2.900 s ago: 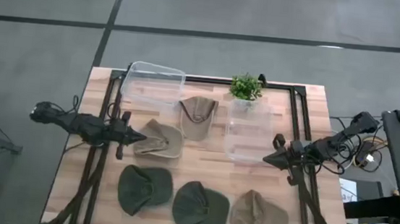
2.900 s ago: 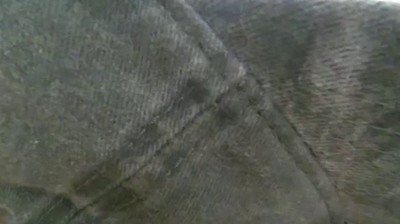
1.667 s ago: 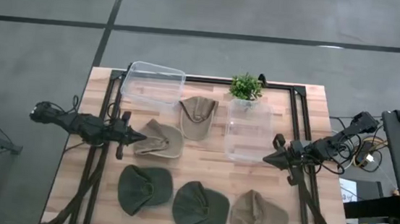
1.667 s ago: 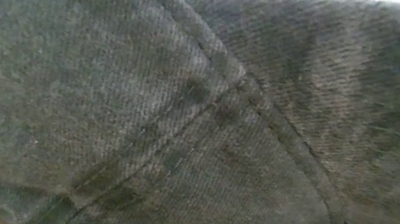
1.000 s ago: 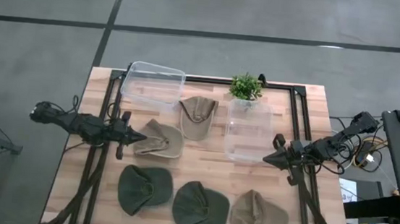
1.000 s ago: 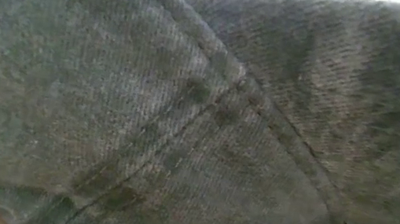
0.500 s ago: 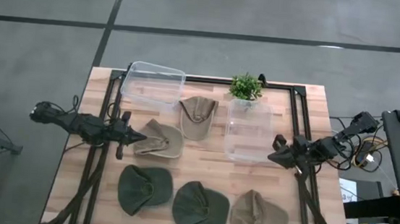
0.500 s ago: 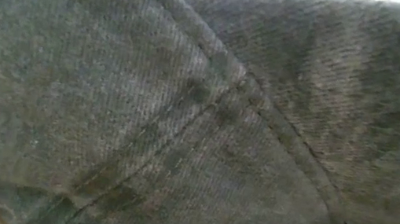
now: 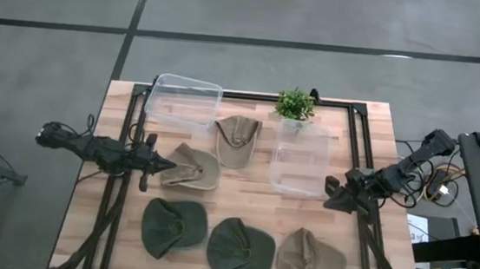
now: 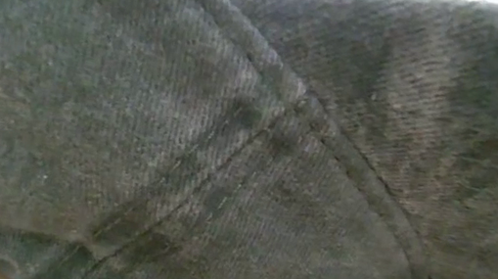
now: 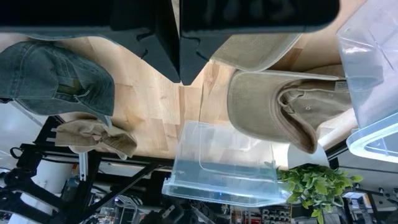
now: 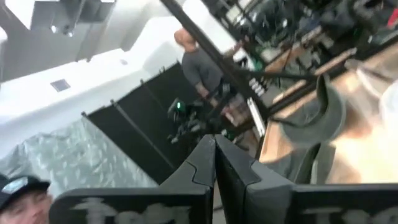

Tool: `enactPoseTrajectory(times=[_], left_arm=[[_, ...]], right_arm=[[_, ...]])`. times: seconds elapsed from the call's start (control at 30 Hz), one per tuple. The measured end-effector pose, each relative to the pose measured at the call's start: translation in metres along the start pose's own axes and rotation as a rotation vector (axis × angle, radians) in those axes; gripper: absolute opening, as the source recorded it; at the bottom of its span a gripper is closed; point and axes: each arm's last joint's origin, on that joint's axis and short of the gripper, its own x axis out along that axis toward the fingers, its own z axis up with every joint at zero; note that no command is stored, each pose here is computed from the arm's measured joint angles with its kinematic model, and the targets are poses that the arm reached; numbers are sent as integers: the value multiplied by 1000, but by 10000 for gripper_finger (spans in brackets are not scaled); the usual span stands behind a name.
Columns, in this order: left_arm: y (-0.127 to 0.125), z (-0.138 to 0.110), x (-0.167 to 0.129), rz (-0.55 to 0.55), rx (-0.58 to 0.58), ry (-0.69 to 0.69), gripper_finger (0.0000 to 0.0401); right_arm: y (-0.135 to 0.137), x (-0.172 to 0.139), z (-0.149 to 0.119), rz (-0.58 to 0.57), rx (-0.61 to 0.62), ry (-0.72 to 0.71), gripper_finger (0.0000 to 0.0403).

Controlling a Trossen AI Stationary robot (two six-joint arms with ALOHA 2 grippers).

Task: Pick & Place hat
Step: Put the bottom brown cap into the right transparent bin

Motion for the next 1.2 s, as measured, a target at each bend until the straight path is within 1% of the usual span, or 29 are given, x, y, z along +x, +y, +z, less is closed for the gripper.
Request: enactPoseTrajectory(times=[0.13,0.23,0.37,0.47,0.57,0.67,0.8,0.9,0.97,1.07,1.2], left_arm=[[0,0,0,0,0,1,0],[0,0,0,0,0,0,0],[0,0,0,0,0,0,0],[0,0,0,0,0,0,0],[0,0,0,0,0,0,0],[0,0,0,0,0,0,0],[0,0,0,0,0,1,0],[0,0,0,0,0,0,0],[0,0,0,0,0,0,0],[0,0,0,0,0,0,0],[0,0,0,0,0,1,0]], right_arm=[[13,13,0,-30,5,99,9],[31,28,9,-84,-34,175,9],[50,47,22,-271,-87,331,8],[69,60,36,-396,-84,445,9],[81,69,39,-558,-78,626,9],[85,77,37,-723,-45,804,9],[83,88,20,-882,36,1014,9],[77,98,2,-916,97,1146,11],[71,106,-11,-935,131,1225,21],[62,113,-33,-981,163,1336,51],[50,119,-59,-1026,189,1474,111]])
